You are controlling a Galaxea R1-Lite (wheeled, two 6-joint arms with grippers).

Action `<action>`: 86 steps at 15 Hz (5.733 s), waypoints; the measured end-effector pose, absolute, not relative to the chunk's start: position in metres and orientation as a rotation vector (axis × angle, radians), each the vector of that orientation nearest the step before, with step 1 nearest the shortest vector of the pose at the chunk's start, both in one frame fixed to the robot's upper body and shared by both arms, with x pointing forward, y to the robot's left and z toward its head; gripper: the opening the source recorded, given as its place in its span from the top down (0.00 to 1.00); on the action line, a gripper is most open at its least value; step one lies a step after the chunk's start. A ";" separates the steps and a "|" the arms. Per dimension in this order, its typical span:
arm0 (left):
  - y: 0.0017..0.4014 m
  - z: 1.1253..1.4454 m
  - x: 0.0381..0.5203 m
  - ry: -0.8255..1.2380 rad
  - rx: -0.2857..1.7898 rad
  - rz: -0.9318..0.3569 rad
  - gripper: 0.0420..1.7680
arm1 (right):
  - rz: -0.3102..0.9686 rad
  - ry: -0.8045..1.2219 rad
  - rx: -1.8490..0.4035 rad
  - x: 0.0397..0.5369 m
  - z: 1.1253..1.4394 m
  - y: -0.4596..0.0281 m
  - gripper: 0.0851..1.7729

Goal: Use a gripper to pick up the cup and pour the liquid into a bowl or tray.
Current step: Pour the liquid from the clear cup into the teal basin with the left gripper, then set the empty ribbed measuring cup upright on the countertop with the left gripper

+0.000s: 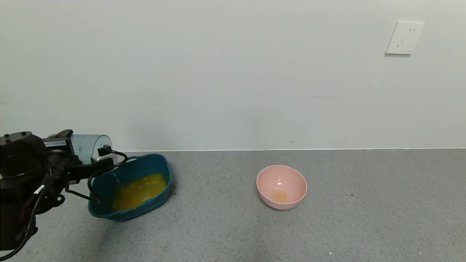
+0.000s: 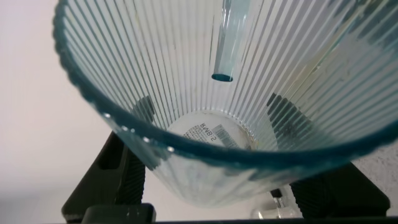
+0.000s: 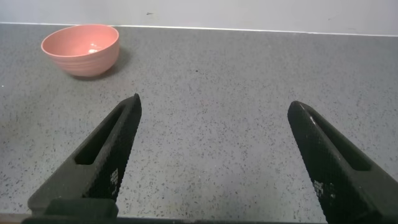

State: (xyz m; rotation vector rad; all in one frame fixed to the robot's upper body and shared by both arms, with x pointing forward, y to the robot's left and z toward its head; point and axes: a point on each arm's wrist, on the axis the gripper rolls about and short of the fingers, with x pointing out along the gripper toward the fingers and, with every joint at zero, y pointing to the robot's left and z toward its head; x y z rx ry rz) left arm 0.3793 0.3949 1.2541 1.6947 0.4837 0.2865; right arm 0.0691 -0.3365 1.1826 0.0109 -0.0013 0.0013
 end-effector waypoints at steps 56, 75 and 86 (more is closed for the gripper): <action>0.204 1.283 0.375 0.237 0.264 -0.388 0.28 | 0.001 -0.001 0.011 0.069 1.183 -0.336 0.04; 0.181 1.175 0.418 0.203 0.055 -0.338 0.28 | 0.001 -0.001 0.011 0.069 1.183 -0.336 0.04; 0.144 1.146 0.447 0.176 0.048 -0.092 0.28 | 0.001 -0.001 0.011 0.069 1.183 -0.336 0.04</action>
